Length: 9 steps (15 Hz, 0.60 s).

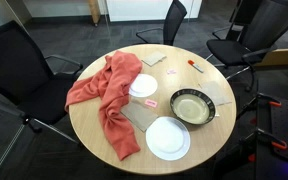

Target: Put the marker in the bowl

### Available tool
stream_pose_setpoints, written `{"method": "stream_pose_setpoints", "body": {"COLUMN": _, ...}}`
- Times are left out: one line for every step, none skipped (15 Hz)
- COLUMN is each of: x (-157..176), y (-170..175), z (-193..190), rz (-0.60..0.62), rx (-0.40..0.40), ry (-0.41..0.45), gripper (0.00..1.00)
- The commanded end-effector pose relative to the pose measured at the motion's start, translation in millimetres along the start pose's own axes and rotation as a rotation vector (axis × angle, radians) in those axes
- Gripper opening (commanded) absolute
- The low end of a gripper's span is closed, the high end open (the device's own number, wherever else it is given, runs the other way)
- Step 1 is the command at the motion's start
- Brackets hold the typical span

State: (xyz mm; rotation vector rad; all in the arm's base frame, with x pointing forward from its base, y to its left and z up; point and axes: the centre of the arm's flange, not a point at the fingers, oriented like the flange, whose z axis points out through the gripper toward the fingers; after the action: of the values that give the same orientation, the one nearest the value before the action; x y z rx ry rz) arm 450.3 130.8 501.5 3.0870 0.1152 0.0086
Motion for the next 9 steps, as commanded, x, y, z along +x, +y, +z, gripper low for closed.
{"method": "stream_pose_setpoints", "body": {"x": 0.0, "y": 0.0, "z": -0.1, "rz": 0.000, "rx": 0.000, "ry": 0.000, "gripper": 1.00}}
{"method": "stream_pose_setpoints", "body": {"x": 0.0, "y": 0.0, "z": -0.1, "rz": 0.000, "rx": 0.000, "ry": 0.000, "gripper": 1.00}}
{"method": "stream_pose_setpoints", "body": {"x": 0.0, "y": 0.0, "z": -0.1, "rz": 0.000, "rx": 0.000, "ry": 0.000, "gripper": 1.00}}
{"method": "stream_pose_setpoints", "body": {"x": 0.0, "y": 0.0, "z": -0.1, "rz": 0.000, "rx": 0.000, "ry": 0.000, "gripper": 1.00}}
{"method": "stream_pose_setpoints", "body": {"x": 0.0, "y": 0.0, "z": -0.1, "rz": 0.000, "rx": 0.000, "ry": 0.000, "gripper": 1.00}}
{"method": "stream_pose_setpoints", "body": {"x": 0.0, "y": 0.0, "z": -0.1, "rz": 0.000, "rx": 0.000, "ry": 0.000, "gripper": 1.00}}
{"method": "stream_pose_setpoints", "body": {"x": 0.0, "y": 0.0, "z": -0.1, "rz": 0.000, "rx": 0.000, "ry": 0.000, "gripper": 1.00}}
{"method": "stream_pose_setpoints", "body": {"x": 0.0, "y": 0.0, "z": -0.1, "rz": 0.000, "rx": 0.000, "ry": 0.001, "gripper": 1.00}}
{"method": "stream_pose_setpoints", "body": {"x": 0.8, "y": 6.1, "z": -0.2, "rz": 0.015, "rx": 0.004, "ry": 0.004, "gripper": 1.00}}
